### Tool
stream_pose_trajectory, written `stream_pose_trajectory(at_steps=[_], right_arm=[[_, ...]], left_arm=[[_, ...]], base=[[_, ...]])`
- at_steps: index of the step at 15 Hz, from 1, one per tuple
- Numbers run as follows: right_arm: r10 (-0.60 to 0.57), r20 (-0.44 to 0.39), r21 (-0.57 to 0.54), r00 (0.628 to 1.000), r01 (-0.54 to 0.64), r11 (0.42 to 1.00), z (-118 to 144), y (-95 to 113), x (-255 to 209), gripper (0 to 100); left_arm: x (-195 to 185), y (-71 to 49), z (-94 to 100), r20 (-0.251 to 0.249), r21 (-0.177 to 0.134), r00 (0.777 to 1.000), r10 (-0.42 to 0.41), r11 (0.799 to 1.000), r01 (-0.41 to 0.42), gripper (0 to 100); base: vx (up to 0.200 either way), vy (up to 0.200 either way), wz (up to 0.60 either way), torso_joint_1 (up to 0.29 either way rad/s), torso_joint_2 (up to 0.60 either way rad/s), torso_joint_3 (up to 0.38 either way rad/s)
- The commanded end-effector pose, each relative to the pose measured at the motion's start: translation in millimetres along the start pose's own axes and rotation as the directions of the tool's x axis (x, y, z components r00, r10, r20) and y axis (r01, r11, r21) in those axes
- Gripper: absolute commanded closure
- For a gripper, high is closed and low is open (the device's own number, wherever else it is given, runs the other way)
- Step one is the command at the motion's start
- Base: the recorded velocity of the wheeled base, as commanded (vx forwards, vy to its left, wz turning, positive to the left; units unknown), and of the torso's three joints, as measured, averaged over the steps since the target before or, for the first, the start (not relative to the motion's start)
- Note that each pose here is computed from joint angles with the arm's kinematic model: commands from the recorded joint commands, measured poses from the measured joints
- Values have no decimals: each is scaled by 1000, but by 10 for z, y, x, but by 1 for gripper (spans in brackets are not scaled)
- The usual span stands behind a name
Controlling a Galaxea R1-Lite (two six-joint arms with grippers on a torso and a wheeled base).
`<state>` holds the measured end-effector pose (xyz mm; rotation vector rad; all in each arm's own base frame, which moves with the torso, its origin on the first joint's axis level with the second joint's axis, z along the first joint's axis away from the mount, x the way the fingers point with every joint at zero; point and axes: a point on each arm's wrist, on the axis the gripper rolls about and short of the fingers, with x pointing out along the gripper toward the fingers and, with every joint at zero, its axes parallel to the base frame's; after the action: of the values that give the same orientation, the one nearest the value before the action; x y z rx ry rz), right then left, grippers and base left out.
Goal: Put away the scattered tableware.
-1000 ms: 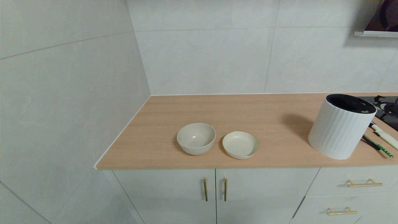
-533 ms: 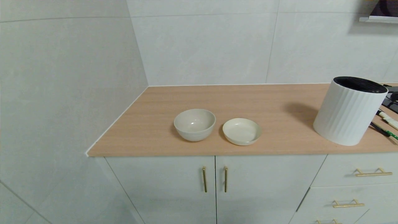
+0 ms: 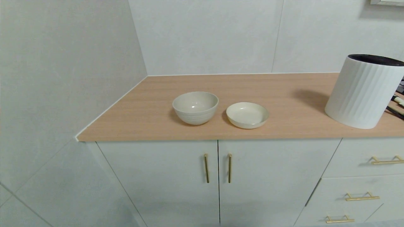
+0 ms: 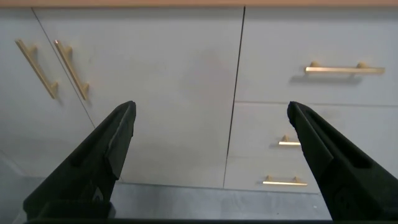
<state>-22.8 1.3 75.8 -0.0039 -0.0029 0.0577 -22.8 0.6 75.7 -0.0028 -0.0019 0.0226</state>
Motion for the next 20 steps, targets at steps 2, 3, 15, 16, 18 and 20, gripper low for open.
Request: stream_pose_trajectory(at_steps=[2, 3, 15, 16, 18, 20], right_arm=[[1, 0, -1, 1000, -1, 1000, 0, 0, 0, 0], [1, 0, -1, 1000, -1, 1000, 0, 0, 0, 0], [1, 0, -1, 1000, -1, 1000, 0, 0, 0, 0], [1, 0, -1, 1000, -1, 1000, 0, 0, 0, 0], [1, 0, -1, 1000, -1, 1000, 0, 0, 0, 0], [1, 0, -2, 1000, -1, 1000, 0, 0, 0, 0]], left_arm=[[1, 0, 2, 0, 0, 1000, 0, 1000, 0, 0], [1, 0, 2, 0, -2, 1000, 0, 1000, 0, 0], [1, 0, 2, 0, 0, 1000, 0, 1000, 0, 0], [1, 0, 2, 0, 0, 1000, 0, 1000, 0, 0], [1, 0, 2, 0, 0, 1000, 0, 1000, 0, 0], [1, 0, 2, 0, -2, 1000, 0, 1000, 0, 0]], base=[[0, 0, 0, -190, 478, 293], [0, 0, 0, -178, 476, 286], [0, 0, 0, -112, 397, 276], [0, 0, 0, -22, 66, 51], [0, 0, 0, 0, 0, 0], [0, 0, 0, 0, 0, 0]])
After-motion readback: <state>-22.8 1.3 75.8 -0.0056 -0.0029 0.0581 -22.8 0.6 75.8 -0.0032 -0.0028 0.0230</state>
